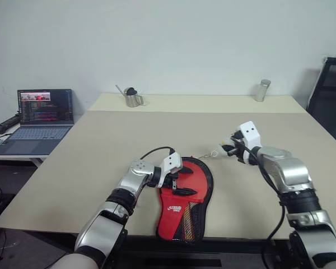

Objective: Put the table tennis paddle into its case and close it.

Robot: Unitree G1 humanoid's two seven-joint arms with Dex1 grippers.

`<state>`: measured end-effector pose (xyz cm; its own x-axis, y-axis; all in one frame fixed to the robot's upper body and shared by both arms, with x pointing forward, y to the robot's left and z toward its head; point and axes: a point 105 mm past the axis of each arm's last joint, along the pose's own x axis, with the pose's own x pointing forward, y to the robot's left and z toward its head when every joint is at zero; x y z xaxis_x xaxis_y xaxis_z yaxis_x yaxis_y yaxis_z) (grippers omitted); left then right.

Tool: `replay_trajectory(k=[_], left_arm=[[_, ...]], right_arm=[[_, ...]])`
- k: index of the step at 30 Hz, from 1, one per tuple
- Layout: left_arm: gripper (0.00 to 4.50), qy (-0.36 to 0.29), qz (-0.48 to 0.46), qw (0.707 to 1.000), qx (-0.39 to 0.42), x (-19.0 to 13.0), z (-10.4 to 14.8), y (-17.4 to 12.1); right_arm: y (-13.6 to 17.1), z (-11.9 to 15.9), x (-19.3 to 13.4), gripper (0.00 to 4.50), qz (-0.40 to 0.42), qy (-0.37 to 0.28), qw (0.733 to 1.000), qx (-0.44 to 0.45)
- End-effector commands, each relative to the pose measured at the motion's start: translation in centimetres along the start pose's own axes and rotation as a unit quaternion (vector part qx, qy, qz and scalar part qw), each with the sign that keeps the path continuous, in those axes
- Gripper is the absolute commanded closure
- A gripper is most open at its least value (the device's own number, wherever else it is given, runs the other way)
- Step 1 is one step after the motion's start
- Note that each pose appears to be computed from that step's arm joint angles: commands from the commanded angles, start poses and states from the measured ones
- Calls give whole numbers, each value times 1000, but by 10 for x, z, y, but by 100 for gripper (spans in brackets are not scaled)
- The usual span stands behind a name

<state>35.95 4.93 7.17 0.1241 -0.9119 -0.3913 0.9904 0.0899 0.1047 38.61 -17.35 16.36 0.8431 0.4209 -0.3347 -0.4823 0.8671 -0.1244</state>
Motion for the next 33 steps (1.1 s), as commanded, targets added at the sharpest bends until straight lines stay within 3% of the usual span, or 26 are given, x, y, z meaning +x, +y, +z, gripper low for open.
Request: replay_trajectory(k=[1,6,14,19,33], left_arm=[[0,66,-17,996,-58,7,-45,-18],[0,66,-19,996,-54,9,-43,-17],[0,61,-21,997,-51,14,-39,-17],[0,57,-25,997,-47,17,-37,-18],[0,53,-24,997,-40,20,-33,-18]], right_arm=[[-10,17,-34,417,-18,-24,1000,-8],[7,2,-66,417,18,13,1000,-1],[58,-32,-108,417,116,89,989,3],[99,-59,-131,418,204,139,969,-4],[167,-105,-196,422,378,230,896,18]])
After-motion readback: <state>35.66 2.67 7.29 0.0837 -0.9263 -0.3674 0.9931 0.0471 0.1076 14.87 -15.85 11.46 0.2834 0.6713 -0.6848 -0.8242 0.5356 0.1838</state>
